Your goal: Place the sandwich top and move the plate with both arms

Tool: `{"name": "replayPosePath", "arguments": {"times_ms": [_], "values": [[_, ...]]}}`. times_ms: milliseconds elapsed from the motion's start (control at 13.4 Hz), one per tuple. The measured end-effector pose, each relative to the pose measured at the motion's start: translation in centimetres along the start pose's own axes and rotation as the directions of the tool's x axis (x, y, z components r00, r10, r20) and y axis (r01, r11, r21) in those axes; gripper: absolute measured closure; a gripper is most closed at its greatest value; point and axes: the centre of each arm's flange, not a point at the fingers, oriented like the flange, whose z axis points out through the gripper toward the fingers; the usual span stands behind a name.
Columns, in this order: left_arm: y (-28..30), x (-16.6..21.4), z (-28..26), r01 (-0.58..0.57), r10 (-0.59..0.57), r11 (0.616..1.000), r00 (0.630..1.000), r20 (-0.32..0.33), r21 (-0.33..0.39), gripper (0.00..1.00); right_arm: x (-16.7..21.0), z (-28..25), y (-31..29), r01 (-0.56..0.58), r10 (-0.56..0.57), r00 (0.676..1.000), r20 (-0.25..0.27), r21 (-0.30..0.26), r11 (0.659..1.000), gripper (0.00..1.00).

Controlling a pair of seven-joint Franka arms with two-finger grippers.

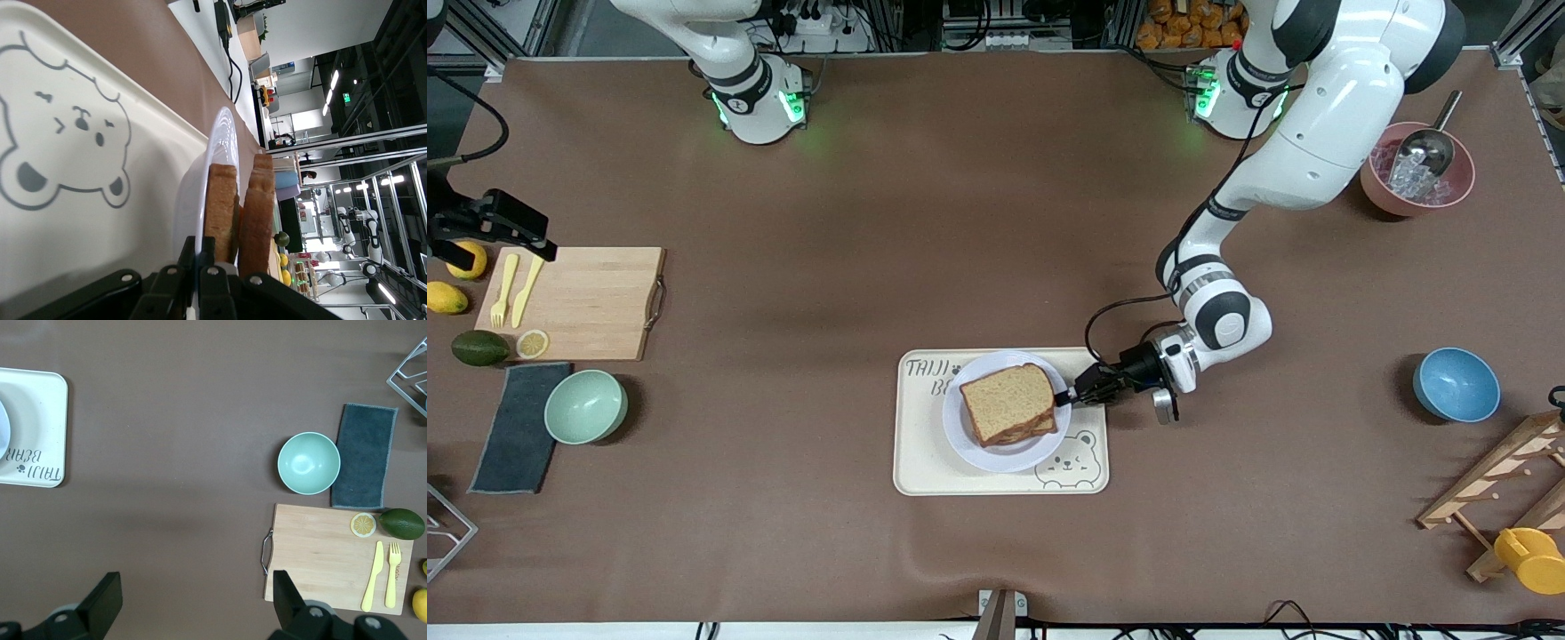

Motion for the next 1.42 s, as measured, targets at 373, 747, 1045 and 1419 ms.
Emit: {"name": "replayPosePath", "arguments": {"times_ms": [373,747,1045,1419], "values": [[-0.5,0.8,0.0,-0.001,0.001,1.000,1.000,-0.014,-0.004,0.96,0.0,0.0,0.0,0.000,0.000,1.000,0.001,0.000,1.000,0.00],[-1.1,1.4,-0.8,0.001,-0.001,1.000,1.000,-0.026,0.007,0.96,0.0,0.0,0.0,-0.001,0.001,1.000,0.001,0.000,1.000,0.00],[-2.1,1.0,-1.0,0.015,-0.015,1.000,1.000,-0.026,0.016,0.96,0.0,0.1,0.1,-0.001,0.001,1.000,0.001,0.000,1.000,0.00],[-2.3,0.9,-0.9,0.087,-0.087,0.996,0.996,-0.027,0.013,0.89,0.1,0.2,0.1,-0.001,0.001,1.000,0.004,0.001,1.000,0.00]]}}
